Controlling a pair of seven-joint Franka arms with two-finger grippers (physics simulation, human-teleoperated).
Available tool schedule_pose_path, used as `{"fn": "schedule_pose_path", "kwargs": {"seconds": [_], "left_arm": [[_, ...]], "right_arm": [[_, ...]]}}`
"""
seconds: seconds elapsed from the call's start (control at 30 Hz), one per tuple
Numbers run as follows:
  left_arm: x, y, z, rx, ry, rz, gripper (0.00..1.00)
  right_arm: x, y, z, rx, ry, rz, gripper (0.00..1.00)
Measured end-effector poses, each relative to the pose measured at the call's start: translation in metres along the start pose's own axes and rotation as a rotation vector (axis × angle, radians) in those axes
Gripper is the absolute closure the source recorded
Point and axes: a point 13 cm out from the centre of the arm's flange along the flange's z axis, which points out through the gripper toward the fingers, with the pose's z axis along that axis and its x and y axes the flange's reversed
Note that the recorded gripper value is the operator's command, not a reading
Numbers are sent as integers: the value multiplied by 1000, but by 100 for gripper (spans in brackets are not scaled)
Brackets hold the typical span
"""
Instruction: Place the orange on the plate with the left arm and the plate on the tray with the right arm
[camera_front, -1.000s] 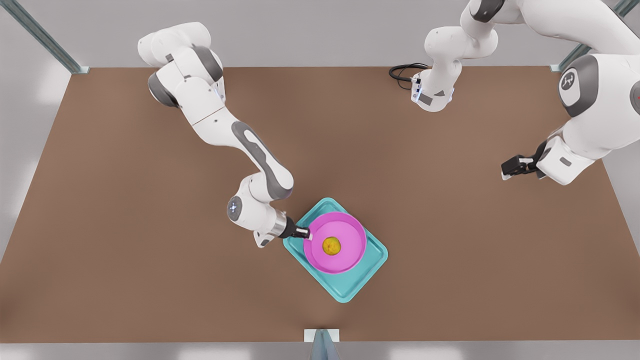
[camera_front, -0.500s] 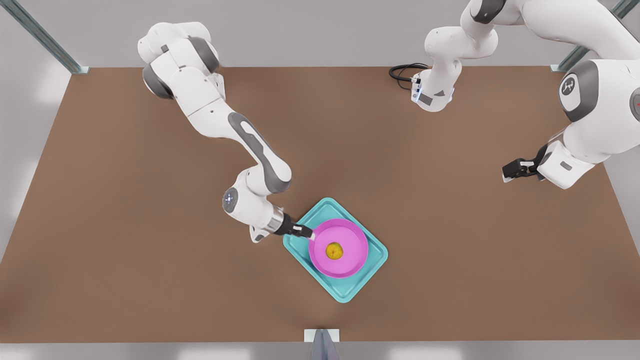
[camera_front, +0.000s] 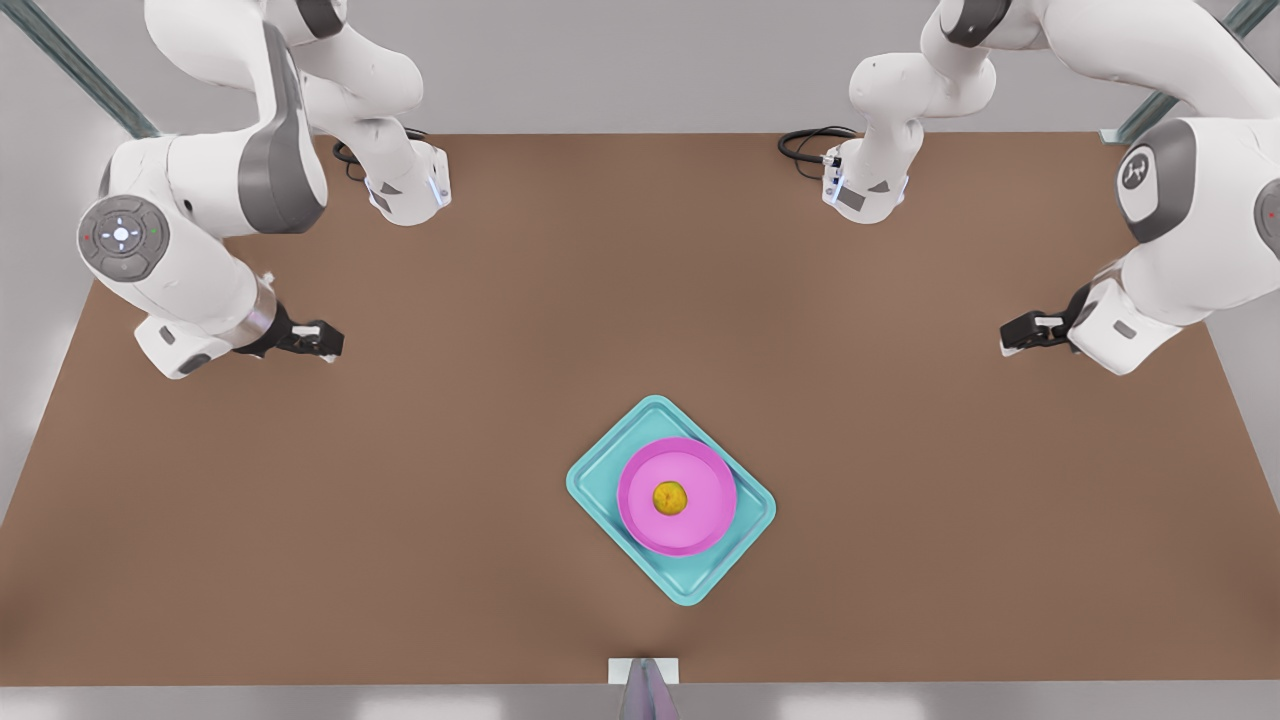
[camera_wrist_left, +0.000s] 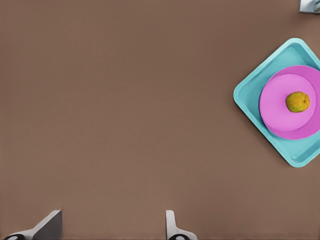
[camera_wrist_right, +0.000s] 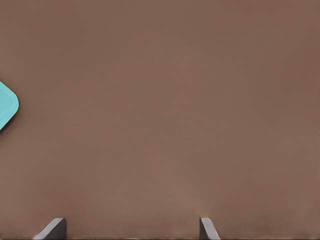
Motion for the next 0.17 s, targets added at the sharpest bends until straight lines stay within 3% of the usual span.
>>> {"fn": "schedule_pose_path", "kwargs": {"seconds": [0.17], "left_arm": [[2,-2,2,1,10,5,0]], "right_arm": [[13,-11,18,29,96,-17,0]]}}
